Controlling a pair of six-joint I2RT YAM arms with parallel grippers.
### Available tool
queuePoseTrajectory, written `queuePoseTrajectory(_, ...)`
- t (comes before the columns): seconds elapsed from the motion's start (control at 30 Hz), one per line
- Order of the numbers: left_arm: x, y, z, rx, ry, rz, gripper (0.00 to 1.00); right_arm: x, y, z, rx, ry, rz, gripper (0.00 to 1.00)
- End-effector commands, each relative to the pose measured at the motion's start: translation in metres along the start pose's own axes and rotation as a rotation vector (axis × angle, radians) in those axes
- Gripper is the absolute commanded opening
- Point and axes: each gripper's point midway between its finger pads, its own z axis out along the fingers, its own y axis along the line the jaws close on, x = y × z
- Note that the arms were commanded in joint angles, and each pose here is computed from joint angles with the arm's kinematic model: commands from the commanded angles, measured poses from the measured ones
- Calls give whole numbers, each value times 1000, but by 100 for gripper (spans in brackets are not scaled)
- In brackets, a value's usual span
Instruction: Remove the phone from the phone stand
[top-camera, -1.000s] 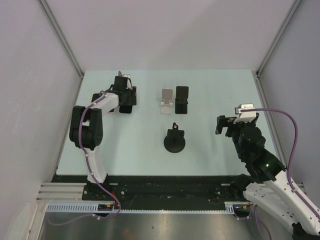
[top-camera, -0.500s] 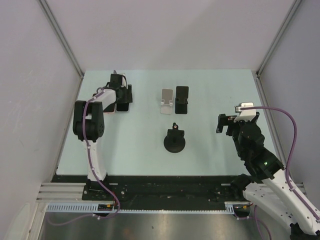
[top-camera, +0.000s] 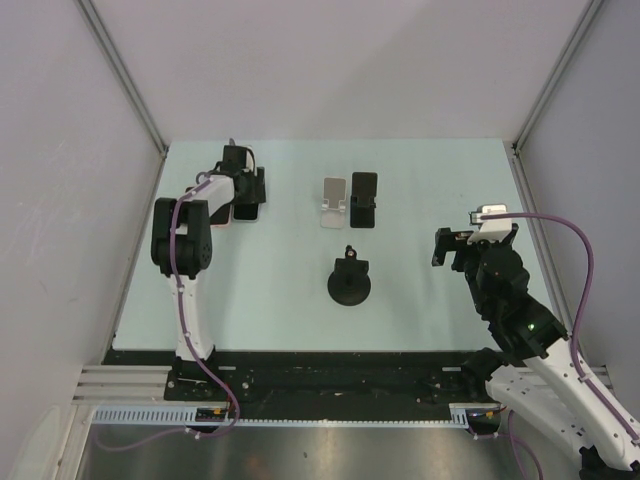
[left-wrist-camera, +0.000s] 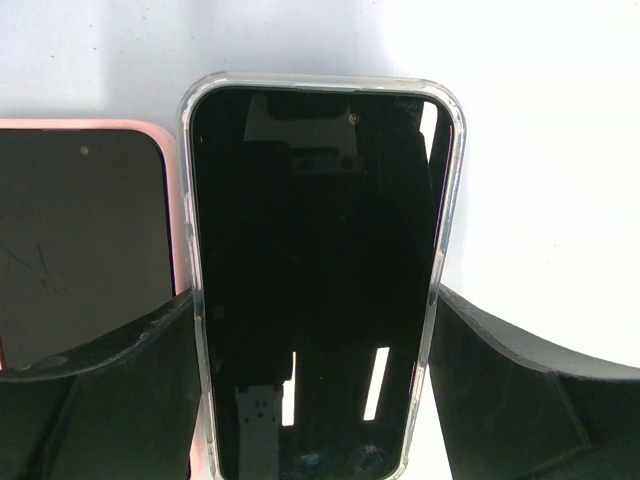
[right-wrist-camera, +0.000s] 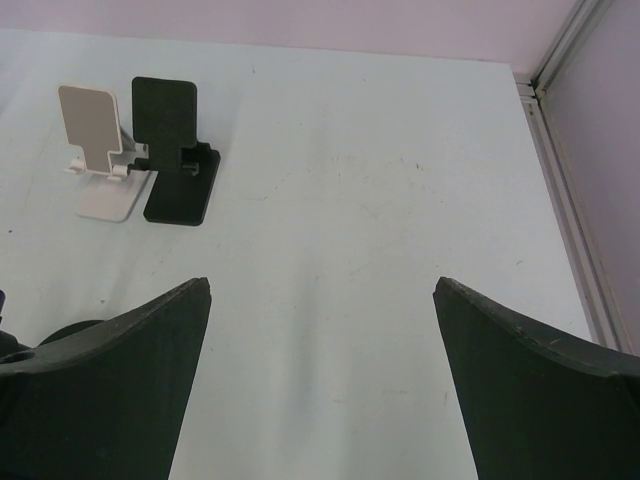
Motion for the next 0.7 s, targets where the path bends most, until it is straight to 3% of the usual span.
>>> queuePoseTrajectory(0.0, -19, 7, 0, -21, -46, 1, 49, -6, 1, 3, 3, -30, 15, 100)
queuePoseTrajectory(0.1, -18, 8, -6, -25, -48, -2, 55, -5, 0, 4, 2, -26, -11, 100)
queuePoseTrajectory(0.4, -13, 5, -27, -6, -49, -41, 56, -6, 2, 3, -12, -28, -8, 100)
queuePoseTrajectory(0.67, -10, 11, -21, -33, -41, -26, 65, -6, 2, 2, -15, -30, -4, 100)
